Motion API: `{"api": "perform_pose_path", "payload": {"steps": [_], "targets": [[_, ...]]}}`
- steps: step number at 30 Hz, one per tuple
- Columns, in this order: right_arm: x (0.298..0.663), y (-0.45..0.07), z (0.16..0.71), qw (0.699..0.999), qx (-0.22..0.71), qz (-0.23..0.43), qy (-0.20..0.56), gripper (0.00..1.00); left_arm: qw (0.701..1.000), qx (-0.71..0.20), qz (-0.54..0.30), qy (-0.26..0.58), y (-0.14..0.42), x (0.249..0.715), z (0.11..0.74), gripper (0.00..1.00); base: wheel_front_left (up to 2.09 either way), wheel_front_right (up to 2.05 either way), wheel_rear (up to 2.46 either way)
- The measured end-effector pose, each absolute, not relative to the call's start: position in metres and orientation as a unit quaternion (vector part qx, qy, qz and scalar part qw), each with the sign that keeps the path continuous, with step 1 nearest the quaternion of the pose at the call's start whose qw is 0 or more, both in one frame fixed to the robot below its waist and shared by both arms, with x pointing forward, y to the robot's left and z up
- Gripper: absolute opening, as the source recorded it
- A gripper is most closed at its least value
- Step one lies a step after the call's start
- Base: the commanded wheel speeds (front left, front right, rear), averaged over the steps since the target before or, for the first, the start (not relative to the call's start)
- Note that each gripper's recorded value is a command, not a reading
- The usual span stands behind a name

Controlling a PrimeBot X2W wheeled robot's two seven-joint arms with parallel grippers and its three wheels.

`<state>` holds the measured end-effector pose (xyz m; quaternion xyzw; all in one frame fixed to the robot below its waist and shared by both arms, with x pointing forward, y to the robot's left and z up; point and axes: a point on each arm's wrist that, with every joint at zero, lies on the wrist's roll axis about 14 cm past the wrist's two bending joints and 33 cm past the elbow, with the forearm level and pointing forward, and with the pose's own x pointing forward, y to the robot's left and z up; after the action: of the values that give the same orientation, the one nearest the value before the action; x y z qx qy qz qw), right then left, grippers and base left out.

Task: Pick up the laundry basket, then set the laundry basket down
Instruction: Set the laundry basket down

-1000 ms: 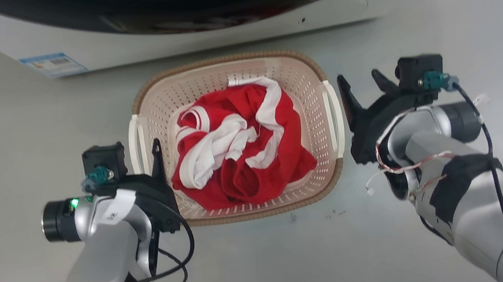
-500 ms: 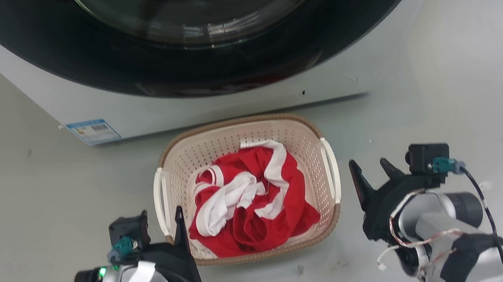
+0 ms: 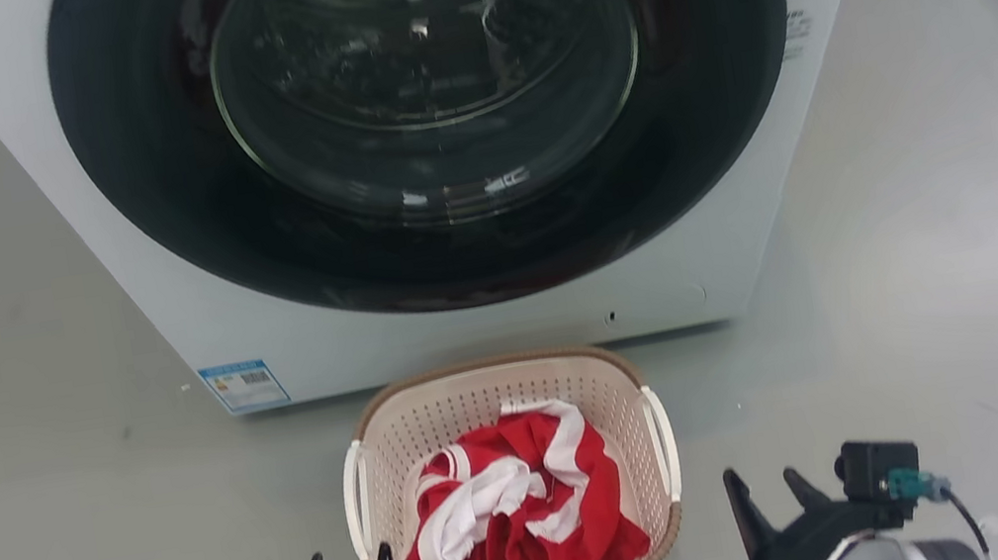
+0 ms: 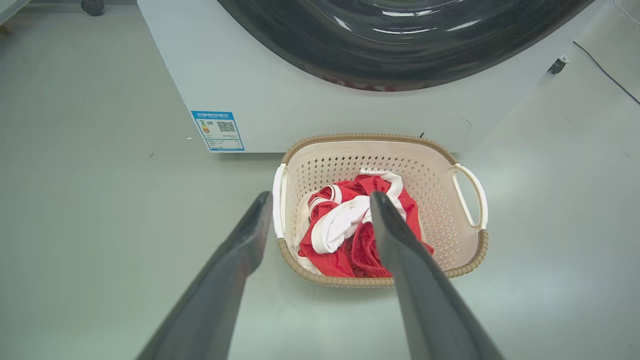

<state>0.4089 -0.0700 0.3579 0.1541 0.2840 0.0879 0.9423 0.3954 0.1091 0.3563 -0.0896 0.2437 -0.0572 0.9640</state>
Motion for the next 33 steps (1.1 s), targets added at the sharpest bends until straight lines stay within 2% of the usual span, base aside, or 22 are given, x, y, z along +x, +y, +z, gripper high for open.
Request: {"api": "perform_pose_path", "payload": {"steps": [10,22,33], "targets": [[0.367,-0.061,0.389,0.952,0.165,0.108,0.232,1.0,0.975,-0.101,-0.049,0.19,0.118,0.356,0.387,1.0,0.0,0.0,0.0],[0.36,-0.073,0.428,0.968,0.171,0.107,0.151,1.0,0.985,-0.104,-0.056,0.129,0.118,0.348,0.419,1.0,0.0,0.0,0.0],[0.353,-0.096,0.446,0.979,0.157,0.081,0.1,1.0,0.989,-0.101,-0.023,0.102,0.136,0.34,0.429,1.0,0.0,0.0,0.0]]}}
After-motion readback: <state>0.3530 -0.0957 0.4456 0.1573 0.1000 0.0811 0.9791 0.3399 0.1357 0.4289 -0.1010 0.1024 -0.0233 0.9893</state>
